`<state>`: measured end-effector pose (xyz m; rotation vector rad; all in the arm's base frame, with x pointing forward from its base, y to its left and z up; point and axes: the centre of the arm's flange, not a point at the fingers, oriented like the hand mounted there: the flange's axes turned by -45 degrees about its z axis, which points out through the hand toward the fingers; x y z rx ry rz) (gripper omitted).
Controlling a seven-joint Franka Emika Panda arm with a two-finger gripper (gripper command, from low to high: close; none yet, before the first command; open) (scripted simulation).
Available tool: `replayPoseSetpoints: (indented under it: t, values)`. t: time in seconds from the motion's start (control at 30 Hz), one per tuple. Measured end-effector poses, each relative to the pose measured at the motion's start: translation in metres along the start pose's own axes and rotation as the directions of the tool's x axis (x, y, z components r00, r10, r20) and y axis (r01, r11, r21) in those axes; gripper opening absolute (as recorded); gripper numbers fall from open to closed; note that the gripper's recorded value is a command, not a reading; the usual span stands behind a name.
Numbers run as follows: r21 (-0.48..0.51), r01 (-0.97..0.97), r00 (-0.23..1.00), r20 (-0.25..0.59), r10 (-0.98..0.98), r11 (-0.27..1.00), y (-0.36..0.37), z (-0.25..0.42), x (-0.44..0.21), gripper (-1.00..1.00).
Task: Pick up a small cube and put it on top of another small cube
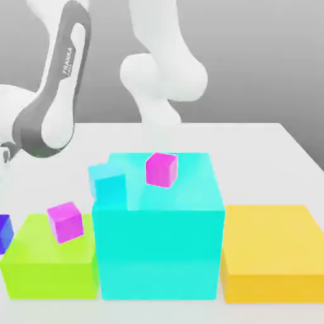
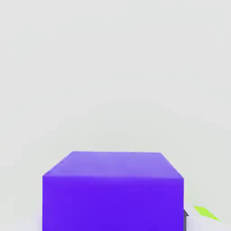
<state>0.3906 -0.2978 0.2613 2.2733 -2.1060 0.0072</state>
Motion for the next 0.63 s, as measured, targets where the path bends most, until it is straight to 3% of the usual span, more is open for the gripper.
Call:
replayPoseSetpoints:
  t: [0.37,0.53,0.57,0.63]
  values:
    - [0.028,0.004,1.000,0.029,-0.004,1.000,0.025,-0.087,-0.092,-1.00]
    - [0.031,0.015,0.999,0.032,-0.016,0.999,0.027,-0.041,-0.102,-1.00]
    - [0.031,0.015,0.999,0.032,-0.016,0.999,0.028,-0.033,-0.103,1.00]
    - [0.031,0.015,0.999,0.032,-0.016,0.999,0.028,-0.033,-0.103,1.00]
